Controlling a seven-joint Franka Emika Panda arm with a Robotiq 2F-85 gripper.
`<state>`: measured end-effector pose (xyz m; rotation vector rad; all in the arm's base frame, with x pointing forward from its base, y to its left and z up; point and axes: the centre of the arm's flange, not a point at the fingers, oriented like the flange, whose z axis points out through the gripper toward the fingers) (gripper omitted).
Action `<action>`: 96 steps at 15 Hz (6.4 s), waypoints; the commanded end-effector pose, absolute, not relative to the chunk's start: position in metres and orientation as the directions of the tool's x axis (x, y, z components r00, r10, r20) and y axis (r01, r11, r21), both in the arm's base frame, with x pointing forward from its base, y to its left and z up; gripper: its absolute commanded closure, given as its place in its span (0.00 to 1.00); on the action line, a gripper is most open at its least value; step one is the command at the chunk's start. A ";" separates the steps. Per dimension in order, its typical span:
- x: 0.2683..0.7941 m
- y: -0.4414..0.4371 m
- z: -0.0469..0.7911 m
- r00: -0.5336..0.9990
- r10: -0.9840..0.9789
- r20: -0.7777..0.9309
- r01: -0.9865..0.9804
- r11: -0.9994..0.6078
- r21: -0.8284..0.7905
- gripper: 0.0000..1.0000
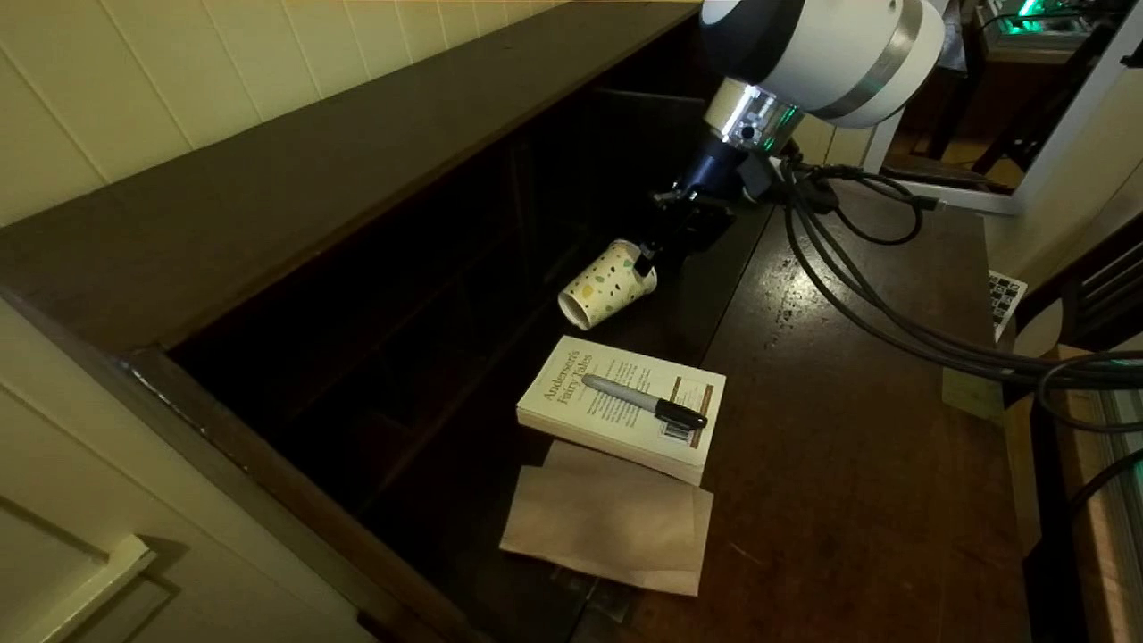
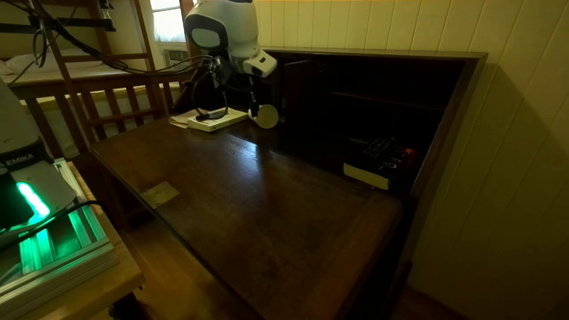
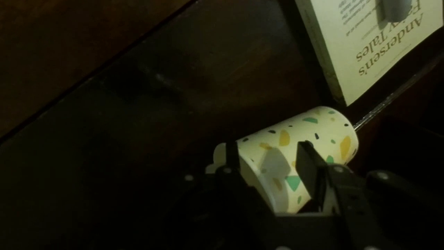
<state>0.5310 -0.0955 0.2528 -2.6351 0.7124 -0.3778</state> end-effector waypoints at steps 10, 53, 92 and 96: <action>0.544 -0.086 0.254 0.782 -0.549 0.296 -0.389 -0.800 -0.456 0.00; 0.481 0.021 0.335 0.907 0.171 0.385 0.159 -0.985 0.061 0.99; 0.469 0.033 0.306 0.887 -0.206 0.412 -0.273 -0.956 0.110 0.00; 0.475 0.021 0.326 0.865 -0.247 0.437 -0.313 -0.946 0.083 0.00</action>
